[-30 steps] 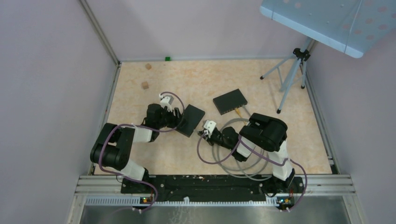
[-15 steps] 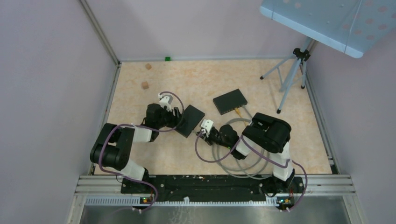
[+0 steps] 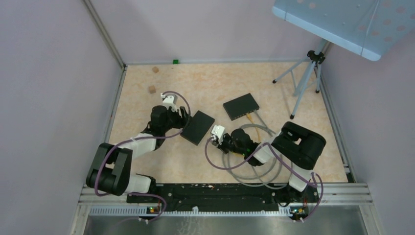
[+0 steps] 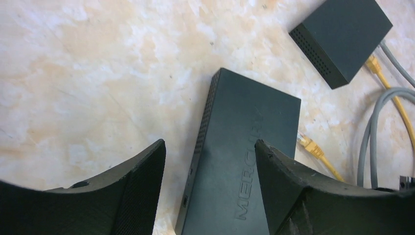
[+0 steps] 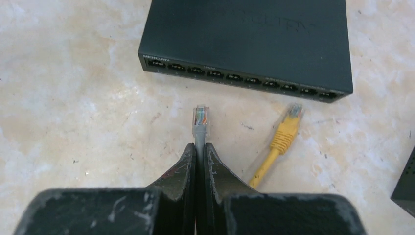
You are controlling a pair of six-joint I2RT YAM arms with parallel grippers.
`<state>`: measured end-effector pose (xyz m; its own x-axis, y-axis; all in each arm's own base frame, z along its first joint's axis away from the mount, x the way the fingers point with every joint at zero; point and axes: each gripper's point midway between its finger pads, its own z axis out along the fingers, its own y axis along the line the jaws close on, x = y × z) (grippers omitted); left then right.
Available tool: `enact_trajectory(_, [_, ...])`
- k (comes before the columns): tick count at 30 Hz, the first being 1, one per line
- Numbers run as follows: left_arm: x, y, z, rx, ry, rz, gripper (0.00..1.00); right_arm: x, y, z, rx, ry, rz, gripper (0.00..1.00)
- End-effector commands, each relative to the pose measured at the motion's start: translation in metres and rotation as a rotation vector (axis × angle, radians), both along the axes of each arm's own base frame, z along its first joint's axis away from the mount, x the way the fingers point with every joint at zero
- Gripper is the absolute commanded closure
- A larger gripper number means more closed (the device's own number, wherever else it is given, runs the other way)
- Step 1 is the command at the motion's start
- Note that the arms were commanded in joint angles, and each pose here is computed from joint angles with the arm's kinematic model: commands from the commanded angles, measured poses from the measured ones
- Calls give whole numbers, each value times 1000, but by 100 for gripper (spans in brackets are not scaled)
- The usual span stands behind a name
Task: Insert the plug into the switch port
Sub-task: Insert the connector into the switch port.
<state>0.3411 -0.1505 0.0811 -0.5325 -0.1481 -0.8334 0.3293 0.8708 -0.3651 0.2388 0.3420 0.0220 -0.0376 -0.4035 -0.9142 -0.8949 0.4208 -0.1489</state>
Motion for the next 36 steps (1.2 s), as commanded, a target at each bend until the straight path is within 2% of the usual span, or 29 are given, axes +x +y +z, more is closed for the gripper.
enact_trajectory(1, [20, 3, 22, 25, -75, 26, 28, 10, -10, -1, 16, 16, -67, 100])
enact_trajectory(11, [7, -28, 4, -70, -35, -144, 29, 28, 18, 41, 196, -38, -73, 100])
enact_trajectory(27, [-4, -19, -30, -59, 96, -84, 29, 27, 29, 20, 164, 30, -48, 100])
enact_trajectory(36, [-9, -22, -37, -81, 114, -87, 29, 22, 20, 17, 148, 41, -62, 100])
